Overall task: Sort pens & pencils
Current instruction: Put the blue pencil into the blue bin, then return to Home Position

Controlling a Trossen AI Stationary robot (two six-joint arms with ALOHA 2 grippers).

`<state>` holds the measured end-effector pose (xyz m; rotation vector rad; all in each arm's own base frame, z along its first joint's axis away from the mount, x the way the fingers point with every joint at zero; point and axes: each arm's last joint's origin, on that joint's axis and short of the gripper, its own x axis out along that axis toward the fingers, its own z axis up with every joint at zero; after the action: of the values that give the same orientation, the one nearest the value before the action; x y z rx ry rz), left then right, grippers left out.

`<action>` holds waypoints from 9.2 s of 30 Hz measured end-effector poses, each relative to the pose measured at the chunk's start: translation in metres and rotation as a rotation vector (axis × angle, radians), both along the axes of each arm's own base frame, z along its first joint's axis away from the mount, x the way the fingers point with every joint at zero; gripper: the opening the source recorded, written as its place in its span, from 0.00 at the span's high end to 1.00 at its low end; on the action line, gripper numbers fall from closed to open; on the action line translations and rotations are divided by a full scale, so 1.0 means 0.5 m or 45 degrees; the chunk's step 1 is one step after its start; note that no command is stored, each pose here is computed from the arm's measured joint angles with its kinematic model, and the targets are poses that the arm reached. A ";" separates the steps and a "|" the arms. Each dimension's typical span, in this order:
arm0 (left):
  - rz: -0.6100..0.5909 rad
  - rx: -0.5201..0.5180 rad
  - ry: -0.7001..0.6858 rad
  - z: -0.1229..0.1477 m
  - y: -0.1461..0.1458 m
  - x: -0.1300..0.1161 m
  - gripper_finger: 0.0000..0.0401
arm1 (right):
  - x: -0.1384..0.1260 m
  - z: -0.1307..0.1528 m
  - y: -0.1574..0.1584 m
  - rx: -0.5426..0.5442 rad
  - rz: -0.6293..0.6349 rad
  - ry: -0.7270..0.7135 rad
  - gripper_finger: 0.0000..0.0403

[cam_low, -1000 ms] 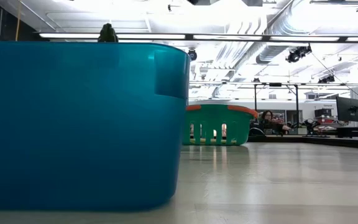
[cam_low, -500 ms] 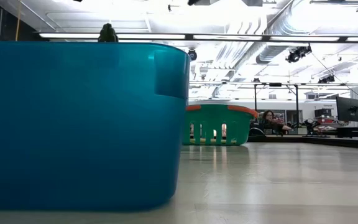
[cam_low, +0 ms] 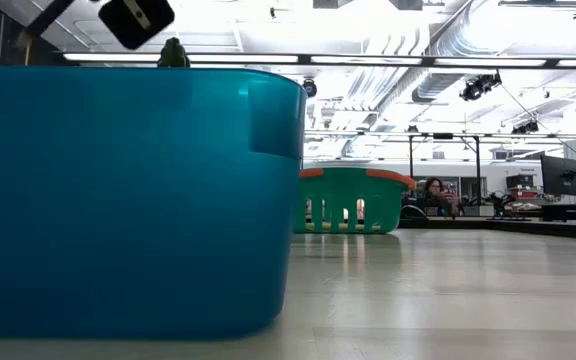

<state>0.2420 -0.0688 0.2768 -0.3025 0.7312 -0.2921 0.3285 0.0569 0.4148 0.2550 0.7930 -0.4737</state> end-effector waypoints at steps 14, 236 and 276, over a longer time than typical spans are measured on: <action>-0.070 0.023 0.273 -0.081 -0.013 0.035 0.94 | -0.007 0.001 0.013 -0.022 0.017 0.011 0.68; 0.524 0.308 -0.965 -0.212 0.140 -0.289 0.83 | -0.482 -0.445 -0.050 -0.109 0.725 -1.416 0.68; 0.506 0.356 -0.952 -0.215 0.140 -0.289 0.83 | -0.469 -0.485 -0.163 -0.095 0.107 -1.171 0.68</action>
<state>0.0974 0.0012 0.1693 -0.0519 -0.0374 0.0849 0.0941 -0.0245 0.1721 0.3295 -0.1123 -0.2563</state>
